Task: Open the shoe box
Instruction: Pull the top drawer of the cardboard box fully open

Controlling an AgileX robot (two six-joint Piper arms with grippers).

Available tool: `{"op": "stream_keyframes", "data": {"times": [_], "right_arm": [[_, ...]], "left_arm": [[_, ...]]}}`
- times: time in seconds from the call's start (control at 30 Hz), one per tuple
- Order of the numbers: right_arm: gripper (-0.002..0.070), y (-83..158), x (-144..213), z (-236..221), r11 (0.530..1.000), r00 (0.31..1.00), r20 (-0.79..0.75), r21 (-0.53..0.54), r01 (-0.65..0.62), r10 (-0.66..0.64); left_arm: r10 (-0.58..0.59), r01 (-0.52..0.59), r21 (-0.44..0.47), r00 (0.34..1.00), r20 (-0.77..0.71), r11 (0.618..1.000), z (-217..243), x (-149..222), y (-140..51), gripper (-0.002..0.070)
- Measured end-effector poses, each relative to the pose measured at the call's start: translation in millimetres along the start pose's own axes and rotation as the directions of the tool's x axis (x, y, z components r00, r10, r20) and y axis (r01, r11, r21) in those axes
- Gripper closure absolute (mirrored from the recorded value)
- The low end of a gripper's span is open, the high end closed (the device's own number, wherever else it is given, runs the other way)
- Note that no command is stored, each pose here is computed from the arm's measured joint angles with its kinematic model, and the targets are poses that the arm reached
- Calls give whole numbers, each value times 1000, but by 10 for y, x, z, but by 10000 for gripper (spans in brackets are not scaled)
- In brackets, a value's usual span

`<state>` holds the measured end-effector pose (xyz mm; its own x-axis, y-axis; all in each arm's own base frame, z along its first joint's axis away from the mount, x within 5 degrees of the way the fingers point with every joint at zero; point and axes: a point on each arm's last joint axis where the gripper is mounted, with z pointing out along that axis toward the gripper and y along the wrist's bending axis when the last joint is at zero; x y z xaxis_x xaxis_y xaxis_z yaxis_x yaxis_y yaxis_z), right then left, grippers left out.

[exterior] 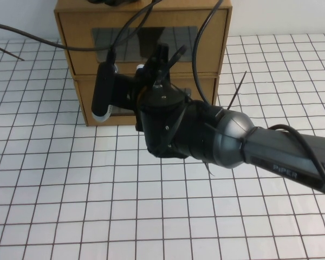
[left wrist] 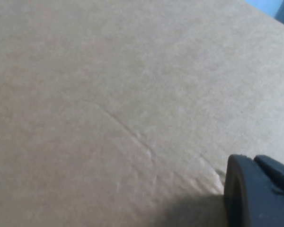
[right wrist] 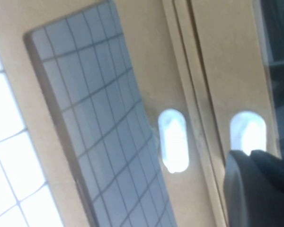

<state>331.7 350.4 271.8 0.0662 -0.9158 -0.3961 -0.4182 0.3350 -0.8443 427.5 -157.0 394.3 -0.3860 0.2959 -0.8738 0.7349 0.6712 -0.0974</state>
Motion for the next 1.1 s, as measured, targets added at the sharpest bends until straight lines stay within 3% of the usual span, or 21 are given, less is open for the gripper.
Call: {"op": "stream_keyframes", "data": {"times": [0.27, 0.33, 0.43, 0.53, 0.8, 1.1], "right_arm": [[655, -5, 17, -1, 1000, 1000, -18, 4, -3, 3], [579, -1, 6, -1, 1000, 1000, -7, -1, -3, 3], [392, 30, 5, 18, 1000, 1000, -3, -8, 1, -1], [301, 58, 10, 36, 1000, 1000, -5, -13, 5, -5], [389, 85, 21, 57, 1000, 1000, -14, -14, -4, 3], [400, 125, 14, 135, 997, 999, 10, 60, 47, -48]], "left_arm": [[-7, 7, 1, 1000, 1, 1000, -14, 4, 21, 679], [-8, 8, 3, 1000, -1, 1000, -14, 6, 20, 679], [-9, 9, 4, 1000, -2, 1000, -14, 7, 18, 679], [-10, 10, 4, 1000, -3, 1000, -17, 9, 24, 679], [-10, 10, 5, 1000, -5, 1000, -17, 11, 22, 679], [-11, 11, 7, 1000, -5, 1000, -17, 11, 20, 679]]}}
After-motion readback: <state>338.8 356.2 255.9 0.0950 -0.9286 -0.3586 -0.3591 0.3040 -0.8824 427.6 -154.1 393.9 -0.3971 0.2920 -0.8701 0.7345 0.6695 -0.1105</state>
